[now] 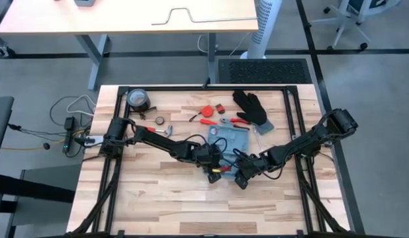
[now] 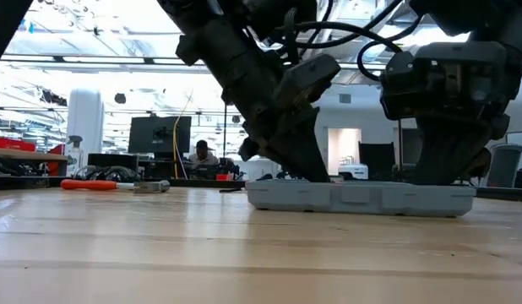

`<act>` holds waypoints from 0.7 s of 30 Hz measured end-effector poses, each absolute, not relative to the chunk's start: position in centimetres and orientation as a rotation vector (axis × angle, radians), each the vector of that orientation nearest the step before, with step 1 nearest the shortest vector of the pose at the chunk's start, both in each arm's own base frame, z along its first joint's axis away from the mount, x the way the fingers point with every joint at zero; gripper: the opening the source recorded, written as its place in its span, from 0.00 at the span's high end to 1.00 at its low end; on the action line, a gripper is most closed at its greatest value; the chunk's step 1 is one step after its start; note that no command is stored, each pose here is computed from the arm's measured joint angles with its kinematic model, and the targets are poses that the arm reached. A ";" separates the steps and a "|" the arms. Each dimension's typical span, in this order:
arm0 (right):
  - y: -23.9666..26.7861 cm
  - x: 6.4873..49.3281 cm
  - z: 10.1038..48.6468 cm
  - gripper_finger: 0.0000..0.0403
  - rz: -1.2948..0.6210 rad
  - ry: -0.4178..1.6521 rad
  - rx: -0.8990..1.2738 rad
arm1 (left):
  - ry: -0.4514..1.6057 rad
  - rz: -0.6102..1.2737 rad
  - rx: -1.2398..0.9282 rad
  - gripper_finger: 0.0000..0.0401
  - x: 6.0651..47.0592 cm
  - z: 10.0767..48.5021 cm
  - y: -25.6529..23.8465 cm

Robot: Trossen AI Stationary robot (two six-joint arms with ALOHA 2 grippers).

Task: Prefit tool cases
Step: Put the orange terminal block into the gray toolbox

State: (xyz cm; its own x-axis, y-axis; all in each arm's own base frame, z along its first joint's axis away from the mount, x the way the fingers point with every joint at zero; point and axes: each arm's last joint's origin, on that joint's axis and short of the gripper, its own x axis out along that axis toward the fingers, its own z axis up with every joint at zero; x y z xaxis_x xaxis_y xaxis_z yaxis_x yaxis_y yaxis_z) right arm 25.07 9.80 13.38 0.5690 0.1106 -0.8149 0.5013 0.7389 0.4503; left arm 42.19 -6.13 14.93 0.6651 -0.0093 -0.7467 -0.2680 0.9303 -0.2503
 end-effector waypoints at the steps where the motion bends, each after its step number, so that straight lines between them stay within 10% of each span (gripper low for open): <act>1: 9.8 25.1 13.4 0.99 -0.251 0.958 0.730 | 0.829 0.155 -0.352 1.00 42.2 15.0 -6.1; 21: 10.1 27.1 16.8 0.99 -0.236 0.785 0.543 | 0.876 0.326 -0.199 1.00 36.8 18.5 -6.9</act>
State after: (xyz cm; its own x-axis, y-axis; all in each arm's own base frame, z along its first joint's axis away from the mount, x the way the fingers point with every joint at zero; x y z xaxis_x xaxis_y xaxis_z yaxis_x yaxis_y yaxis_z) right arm 27.11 10.09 16.83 0.6902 -0.0030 -0.7236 0.3962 0.8383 0.3745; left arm 36.77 -6.92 18.46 0.5954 0.1975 -0.7788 -0.3594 0.9324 -0.0382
